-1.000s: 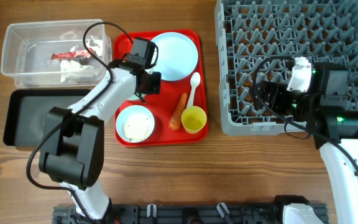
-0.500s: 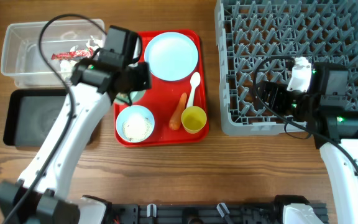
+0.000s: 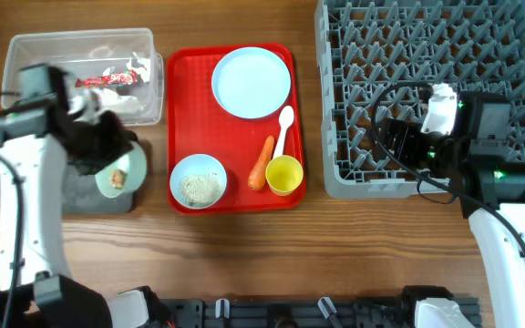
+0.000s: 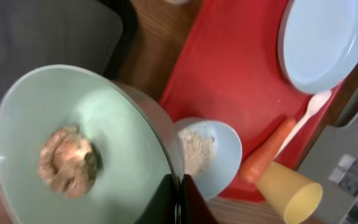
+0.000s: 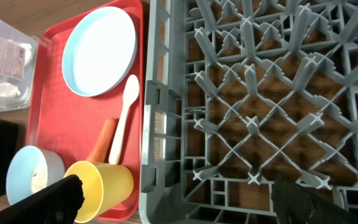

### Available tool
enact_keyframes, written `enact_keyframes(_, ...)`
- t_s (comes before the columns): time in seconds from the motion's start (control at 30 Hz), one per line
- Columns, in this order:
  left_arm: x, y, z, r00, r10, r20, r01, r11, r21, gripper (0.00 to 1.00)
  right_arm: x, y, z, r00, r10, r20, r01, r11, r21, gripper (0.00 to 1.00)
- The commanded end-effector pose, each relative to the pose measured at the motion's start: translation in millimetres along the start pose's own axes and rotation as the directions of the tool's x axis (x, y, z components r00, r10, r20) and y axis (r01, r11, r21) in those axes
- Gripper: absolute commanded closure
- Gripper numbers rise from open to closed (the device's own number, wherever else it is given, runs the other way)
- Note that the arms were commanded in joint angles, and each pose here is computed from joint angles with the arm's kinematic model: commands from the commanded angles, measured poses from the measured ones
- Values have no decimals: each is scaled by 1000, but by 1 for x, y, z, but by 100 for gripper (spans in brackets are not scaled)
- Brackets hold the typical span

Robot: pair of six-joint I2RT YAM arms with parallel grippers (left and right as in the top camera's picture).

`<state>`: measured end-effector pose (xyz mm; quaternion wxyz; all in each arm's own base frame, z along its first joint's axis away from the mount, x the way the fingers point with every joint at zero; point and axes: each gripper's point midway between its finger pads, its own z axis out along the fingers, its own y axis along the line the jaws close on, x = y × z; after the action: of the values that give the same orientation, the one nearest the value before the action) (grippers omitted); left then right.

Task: Sort waste into correct bins and load items into the dishwasher rack
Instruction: 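Lift the green bowl over the black tray and tip it out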

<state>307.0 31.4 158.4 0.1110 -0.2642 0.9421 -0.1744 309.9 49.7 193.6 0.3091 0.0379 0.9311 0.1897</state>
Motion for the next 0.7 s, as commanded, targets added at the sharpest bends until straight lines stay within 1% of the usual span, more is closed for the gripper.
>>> enact_keyframes(0.0,-14,12,-6,999,-11,51,0,976,217,96,-7,0,-1,1000,2,16,-3,1000,15,0)
enact_keyframes(0.07,-25,20,-7,995,-34,92,5,955,297,96,-7,0,-1,1000,3,16,-3,1000,15,0)
enact_keyframes(0.13,-35,28,-7,989,-84,120,30,919,394,96,-7,0,-1,1000,2,16,-2,1000,15,0)
enact_keyframes(0.2,-40,35,-4,985,-131,111,63,879,473,96,-7,0,-1,1000,3,15,-3,1000,15,0)
enact_keyframes(0.3,-43,43,2,984,-150,100,70,828,557,96,-6,0,-1,1000,5,11,-5,1000,15,0)
enact_keyframes(0.33,-44,44,3,983,-158,92,74,802,592,96,-5,0,-1,1000,5,10,-6,1000,15,0)
enact_keyframes(0.47,-55,46,-6,976,-204,80,79,666,742,96,-3,-1,-1,1000,9,2,-9,1000,17,0)
enact_keyframes(0.53,-62,54,-18,963,-262,64,101,569,816,96,-2,-1,-1,1000,12,-5,-12,1000,18,0)
enact_keyframes(0.57,-65,60,-23,955,-289,60,108,532,840,96,-1,-1,-1,1000,13,-9,-13,1000,19,0)
enact_keyframes(0.6,-66,64,-27,949,-308,60,112,511,852,96,-1,-1,-1,1000,14,-10,-14,1000,19,0)
enact_keyframes(0.67,-69,79,-32,935,-349,71,122,500,857,96,0,-2,-2,1000,15,-13,-15,1000,20,0)
